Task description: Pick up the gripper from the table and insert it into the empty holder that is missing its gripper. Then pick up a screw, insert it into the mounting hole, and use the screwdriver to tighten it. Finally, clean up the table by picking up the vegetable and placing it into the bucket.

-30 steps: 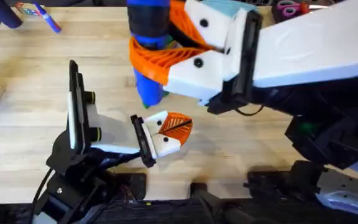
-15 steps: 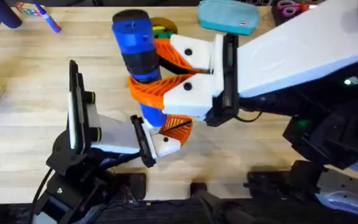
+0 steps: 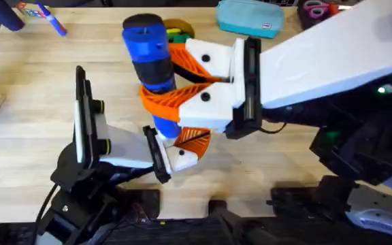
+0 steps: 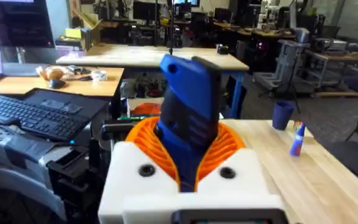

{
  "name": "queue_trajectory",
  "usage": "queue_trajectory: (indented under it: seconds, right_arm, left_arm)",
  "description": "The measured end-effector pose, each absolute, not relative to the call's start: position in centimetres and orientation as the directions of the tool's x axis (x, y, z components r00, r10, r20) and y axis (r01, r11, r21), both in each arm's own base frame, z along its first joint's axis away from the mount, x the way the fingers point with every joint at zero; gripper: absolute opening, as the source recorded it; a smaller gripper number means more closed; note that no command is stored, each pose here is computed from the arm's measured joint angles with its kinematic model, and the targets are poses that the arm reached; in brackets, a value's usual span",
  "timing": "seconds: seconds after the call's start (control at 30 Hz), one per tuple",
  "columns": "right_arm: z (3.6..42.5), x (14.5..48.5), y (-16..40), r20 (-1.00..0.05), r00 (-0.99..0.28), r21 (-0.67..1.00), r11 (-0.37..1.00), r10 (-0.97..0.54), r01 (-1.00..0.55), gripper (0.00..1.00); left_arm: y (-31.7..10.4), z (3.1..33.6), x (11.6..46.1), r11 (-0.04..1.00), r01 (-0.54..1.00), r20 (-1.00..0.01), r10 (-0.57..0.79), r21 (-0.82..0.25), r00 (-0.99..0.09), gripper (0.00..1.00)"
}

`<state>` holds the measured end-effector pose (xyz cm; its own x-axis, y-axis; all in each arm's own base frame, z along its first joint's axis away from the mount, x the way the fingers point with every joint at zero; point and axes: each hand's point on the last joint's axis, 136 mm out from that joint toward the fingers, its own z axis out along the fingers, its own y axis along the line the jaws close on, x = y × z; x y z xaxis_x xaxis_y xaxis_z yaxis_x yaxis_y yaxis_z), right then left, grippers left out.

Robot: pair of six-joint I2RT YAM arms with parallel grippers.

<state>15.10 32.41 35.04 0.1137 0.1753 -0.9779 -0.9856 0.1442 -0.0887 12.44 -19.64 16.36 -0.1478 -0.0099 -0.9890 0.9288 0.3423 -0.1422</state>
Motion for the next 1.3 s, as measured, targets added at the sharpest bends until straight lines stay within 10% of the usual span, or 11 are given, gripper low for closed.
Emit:
queue_trajectory:
  seconds: [1.3]
  right_arm:
    - [34.6, 15.3, 32.6, -0.98, 0.114, -0.091, 0.145, 0.162, -0.985, 0.085]
  left_arm:
    - [-19.7, 16.3, 12.4, 0.341, 0.929, -0.989, -0.009, -0.143, -0.149, 0.006]
